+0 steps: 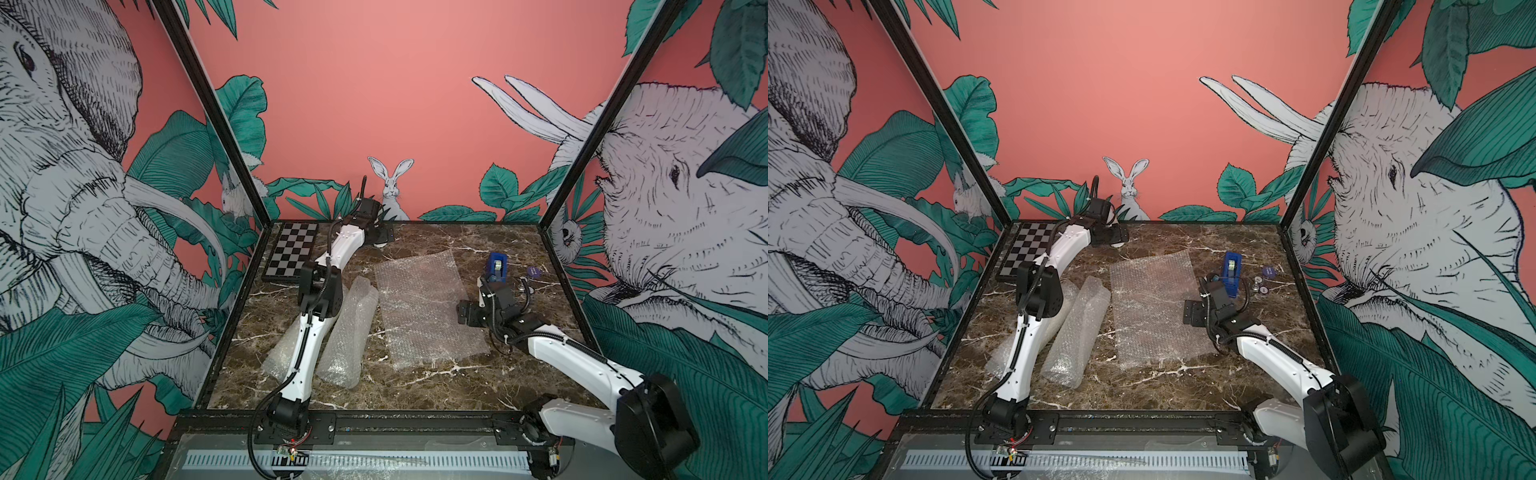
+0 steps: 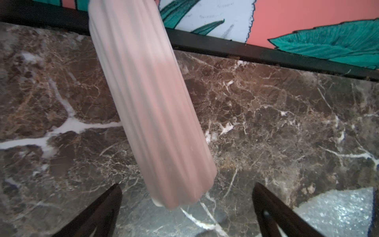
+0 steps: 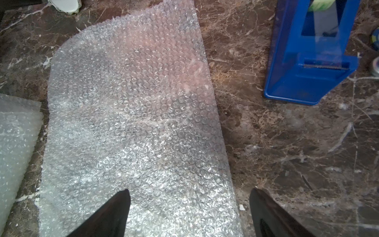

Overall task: Wrap vases in bubble wrap
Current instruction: Pick up the vase from the center of the board.

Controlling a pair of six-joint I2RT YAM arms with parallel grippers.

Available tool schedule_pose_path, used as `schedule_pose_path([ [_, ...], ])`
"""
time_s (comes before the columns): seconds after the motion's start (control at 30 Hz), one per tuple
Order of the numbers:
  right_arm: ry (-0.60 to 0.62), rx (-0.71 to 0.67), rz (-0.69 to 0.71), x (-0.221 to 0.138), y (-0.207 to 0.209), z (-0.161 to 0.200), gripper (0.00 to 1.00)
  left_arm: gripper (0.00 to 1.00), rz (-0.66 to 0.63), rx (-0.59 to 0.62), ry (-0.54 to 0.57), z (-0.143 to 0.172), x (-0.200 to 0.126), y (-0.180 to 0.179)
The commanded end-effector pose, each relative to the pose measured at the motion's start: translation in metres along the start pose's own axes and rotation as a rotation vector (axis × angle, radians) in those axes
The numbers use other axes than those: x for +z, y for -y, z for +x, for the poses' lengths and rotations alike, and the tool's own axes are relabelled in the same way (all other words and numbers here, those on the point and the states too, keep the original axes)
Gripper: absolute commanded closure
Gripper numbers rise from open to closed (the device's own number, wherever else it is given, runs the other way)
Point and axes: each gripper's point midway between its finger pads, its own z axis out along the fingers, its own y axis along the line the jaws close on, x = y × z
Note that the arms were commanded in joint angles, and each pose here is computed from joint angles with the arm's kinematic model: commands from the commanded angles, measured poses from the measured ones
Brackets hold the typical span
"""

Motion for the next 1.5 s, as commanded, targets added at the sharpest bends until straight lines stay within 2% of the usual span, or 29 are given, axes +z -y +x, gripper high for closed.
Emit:
schedule_pose_path([
  [0.0,0.014,0.013,-0.021,0.002,-0.004,-0.002,0.07,0.01,-0.067,-0.09,0.059,-0.017,-0.001,-0.013],
  [0.17,0.014,0.015,-0.024,0.0,-0.002,0.001,0.07,0.01,-0.05,-0.147,0.05,-0.01,0.023,-0.011],
  [0.37,0.01,0.039,-0.043,0.0,-0.002,0.008,0.07,0.03,-0.051,-0.159,0.074,-0.008,0.039,-0.005],
  [0.53,0.0,0.052,-0.044,0.003,-0.001,0.013,0.06,0.22,-0.085,-0.165,0.066,-0.002,0.041,-0.011],
  [0.67,0.006,0.054,-0.049,0.004,-0.003,0.01,0.06,0.39,-0.125,-0.133,0.073,-0.004,0.03,-0.016],
  [0.77,0.015,0.051,-0.06,0.003,-0.007,0.004,0.07,0.5,-0.155,-0.101,0.086,-0.01,0.012,-0.02],
  [0.9,0.034,0.027,-0.057,0.002,-0.01,-0.007,0.06,0.57,-0.101,-0.044,0.119,-0.025,-0.025,-0.004],
  [1.1,0.089,0.021,-0.065,-0.007,-0.011,-0.027,0.05,0.62,0.022,0.06,0.131,-0.033,-0.087,0.029],
  [1.3,0.14,0.173,-0.23,-0.015,-0.035,-0.048,0.06,0.65,0.151,0.114,0.169,-0.004,-0.145,0.061],
  [1.47,0.214,0.316,-0.389,-0.025,-0.057,-0.07,0.08,0.66,0.278,0.175,0.179,0.042,-0.18,0.093],
])
